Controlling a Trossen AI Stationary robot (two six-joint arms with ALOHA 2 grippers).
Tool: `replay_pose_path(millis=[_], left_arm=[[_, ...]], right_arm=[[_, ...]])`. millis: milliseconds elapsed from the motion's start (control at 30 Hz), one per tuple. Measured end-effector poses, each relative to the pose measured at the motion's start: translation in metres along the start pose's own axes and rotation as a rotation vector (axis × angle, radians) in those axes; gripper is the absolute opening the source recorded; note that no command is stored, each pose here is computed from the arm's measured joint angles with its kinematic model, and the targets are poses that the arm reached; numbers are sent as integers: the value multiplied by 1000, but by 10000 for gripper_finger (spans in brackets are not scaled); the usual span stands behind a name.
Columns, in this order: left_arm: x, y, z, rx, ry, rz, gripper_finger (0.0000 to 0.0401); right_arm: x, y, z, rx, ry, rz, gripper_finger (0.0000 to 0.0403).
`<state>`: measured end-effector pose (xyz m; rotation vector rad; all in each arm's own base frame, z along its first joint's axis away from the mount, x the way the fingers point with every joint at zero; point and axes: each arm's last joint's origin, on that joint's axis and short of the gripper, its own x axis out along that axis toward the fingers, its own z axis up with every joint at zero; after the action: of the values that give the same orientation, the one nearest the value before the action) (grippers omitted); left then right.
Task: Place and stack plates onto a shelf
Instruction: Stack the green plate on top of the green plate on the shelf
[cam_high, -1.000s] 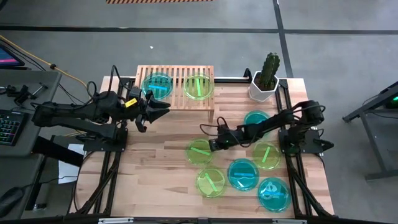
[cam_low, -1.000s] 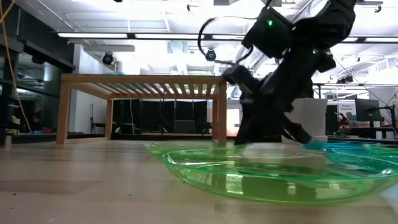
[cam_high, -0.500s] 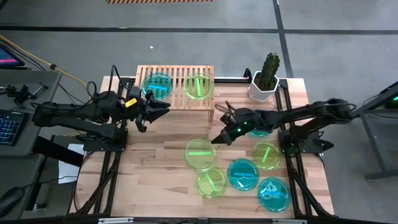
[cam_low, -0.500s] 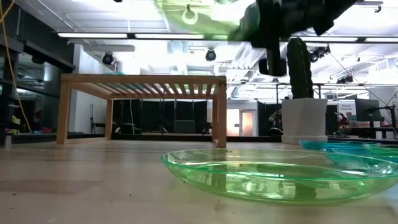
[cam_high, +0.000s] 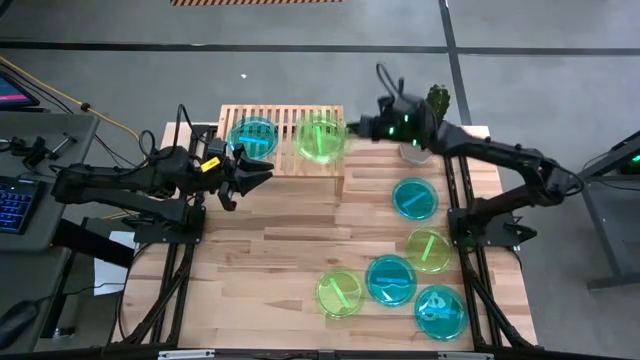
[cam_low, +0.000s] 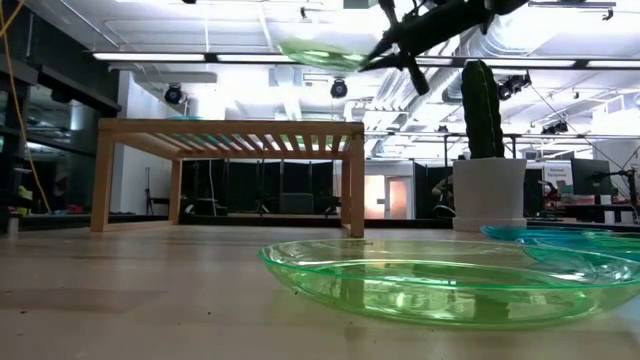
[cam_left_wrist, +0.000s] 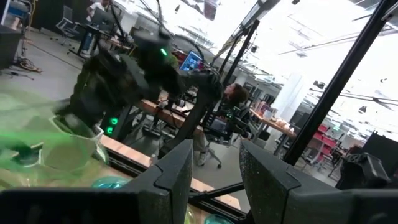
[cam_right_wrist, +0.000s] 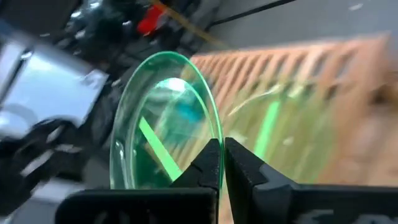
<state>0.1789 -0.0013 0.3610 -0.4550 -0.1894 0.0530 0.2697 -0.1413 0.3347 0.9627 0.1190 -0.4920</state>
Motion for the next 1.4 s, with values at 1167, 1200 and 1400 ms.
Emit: replay_pose_path(millis=[1167,1200,1400], left_arm=[[0,0,0,7,2,1,121],[0,0,0,12,2,1,121],[0,0,0,20,3,1,121]], right_arm=[[54,-45,12,70,87,-206,73],[54,-45,11,68,88,-204,89],[53,-41,12,63,106,-163,170]])
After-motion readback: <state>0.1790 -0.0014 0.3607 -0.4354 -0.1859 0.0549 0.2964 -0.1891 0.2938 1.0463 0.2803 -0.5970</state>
